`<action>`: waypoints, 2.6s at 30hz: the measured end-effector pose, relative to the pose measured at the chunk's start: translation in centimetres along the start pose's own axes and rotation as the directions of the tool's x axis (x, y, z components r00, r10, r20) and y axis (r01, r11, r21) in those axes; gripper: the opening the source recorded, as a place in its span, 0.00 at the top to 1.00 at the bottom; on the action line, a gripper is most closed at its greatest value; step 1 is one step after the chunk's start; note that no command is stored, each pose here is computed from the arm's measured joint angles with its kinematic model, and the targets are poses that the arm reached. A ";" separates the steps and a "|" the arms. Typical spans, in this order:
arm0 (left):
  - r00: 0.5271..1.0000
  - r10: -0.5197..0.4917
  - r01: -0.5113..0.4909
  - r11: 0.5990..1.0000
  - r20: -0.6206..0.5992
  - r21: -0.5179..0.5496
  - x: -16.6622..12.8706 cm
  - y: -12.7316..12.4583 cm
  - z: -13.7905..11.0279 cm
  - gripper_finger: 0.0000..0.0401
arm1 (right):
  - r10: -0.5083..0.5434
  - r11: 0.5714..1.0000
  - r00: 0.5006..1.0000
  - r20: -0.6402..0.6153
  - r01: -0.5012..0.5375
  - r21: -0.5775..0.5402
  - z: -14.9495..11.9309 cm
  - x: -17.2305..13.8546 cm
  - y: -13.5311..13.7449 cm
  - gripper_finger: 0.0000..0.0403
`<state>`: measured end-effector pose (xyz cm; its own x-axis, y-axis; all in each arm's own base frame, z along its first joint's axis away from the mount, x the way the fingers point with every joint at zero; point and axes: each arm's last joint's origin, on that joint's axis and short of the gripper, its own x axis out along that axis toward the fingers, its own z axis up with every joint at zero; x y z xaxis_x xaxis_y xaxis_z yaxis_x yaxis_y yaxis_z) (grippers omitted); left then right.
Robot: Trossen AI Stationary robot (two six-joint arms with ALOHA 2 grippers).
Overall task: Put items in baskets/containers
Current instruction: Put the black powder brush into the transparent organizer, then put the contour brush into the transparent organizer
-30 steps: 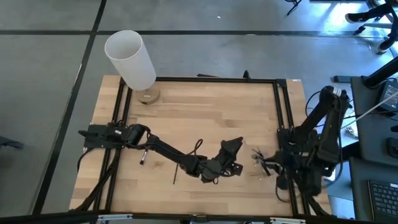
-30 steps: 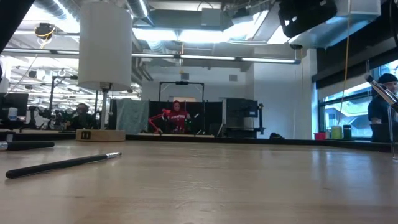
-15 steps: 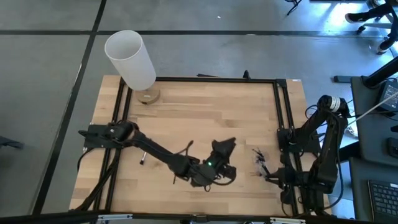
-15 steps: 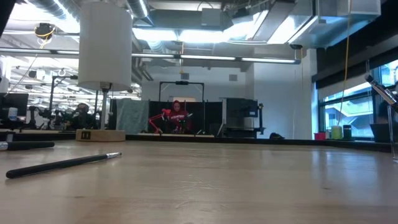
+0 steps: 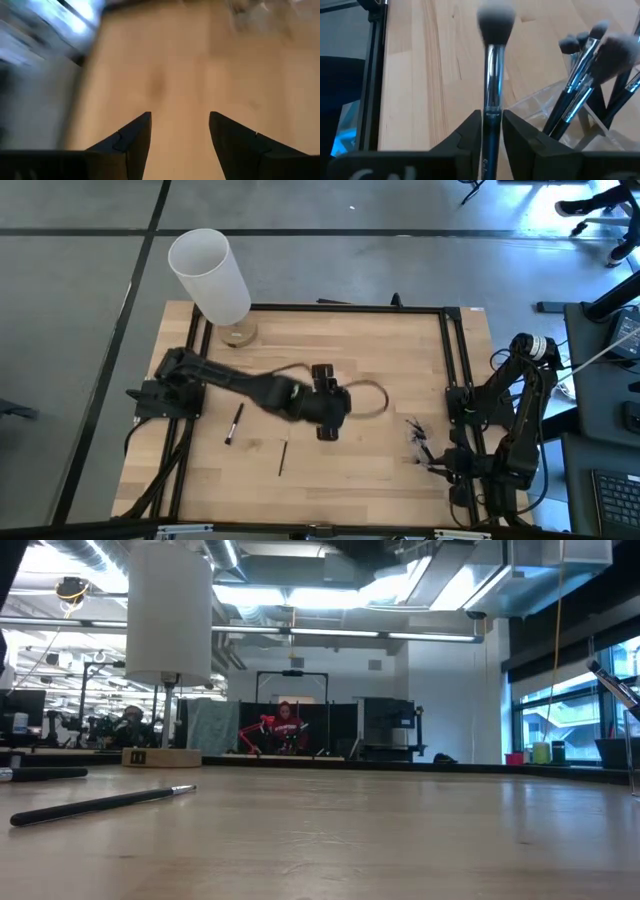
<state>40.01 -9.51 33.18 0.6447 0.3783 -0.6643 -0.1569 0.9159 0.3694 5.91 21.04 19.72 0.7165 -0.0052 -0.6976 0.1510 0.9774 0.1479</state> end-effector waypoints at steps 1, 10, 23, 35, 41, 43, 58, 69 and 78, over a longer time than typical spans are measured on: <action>0.997 -0.059 0.058 0.998 -0.045 -0.027 0.5 0.3 -0.4 0.52 | 0.000 1.000 1.000 0.000 0.000 0.002 0.0 0.0 0.0 0.79; 0.968 -0.034 0.000 0.991 -0.249 -0.135 2.6 0.0 -3.8 0.52 | -0.003 1.000 1.000 0.003 0.003 0.009 0.1 -0.1 0.0 0.65; 0.848 0.073 -0.253 0.927 -0.525 -0.278 -2.9 -4.3 -15.0 0.52 | 0.010 1.000 0.926 0.377 -0.020 0.022 2.7 -0.5 0.2 0.64; 0.747 -0.104 -0.427 0.683 -0.657 -0.593 -4.3 -2.9 -25.6 0.52 | -0.007 1.000 0.909 0.416 -0.005 0.028 4.4 0.5 1.0 0.64; 0.779 -0.228 -0.335 0.636 -0.584 -0.695 -3.0 -3.6 -27.9 0.52 | 0.010 0.999 0.921 0.390 -0.025 0.035 4.3 0.5 1.1 0.64; 0.740 -0.235 -0.382 0.625 -0.630 -0.681 -2.8 -3.5 -29.0 0.52 | 0.014 0.999 0.923 0.384 -0.031 0.037 4.3 0.5 1.1 0.64; 0.717 -0.293 -0.287 0.703 -0.633 -0.651 -2.3 -3.9 -30.4 0.84 | 0.042 0.996 0.929 0.368 -0.070 0.062 4.4 0.5 1.5 0.64; 0.796 -0.226 -0.092 0.872 -0.561 -0.481 -2.1 -4.1 -29.7 0.88 | 0.070 0.976 0.981 0.183 -0.105 0.192 6.6 2.2 0.8 0.64; 0.957 -0.115 0.073 0.984 -0.267 -0.164 -2.5 -4.3 -24.4 0.90 | 0.226 0.934 0.958 0.177 -0.264 0.239 11.4 1.6 -1.0 0.64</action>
<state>20.77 -11.17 17.39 0.4347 0.2922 -0.8518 -0.2302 0.9505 0.2086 14.64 17.67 26.41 0.8409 0.1783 -0.5109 0.1146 0.8640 0.4902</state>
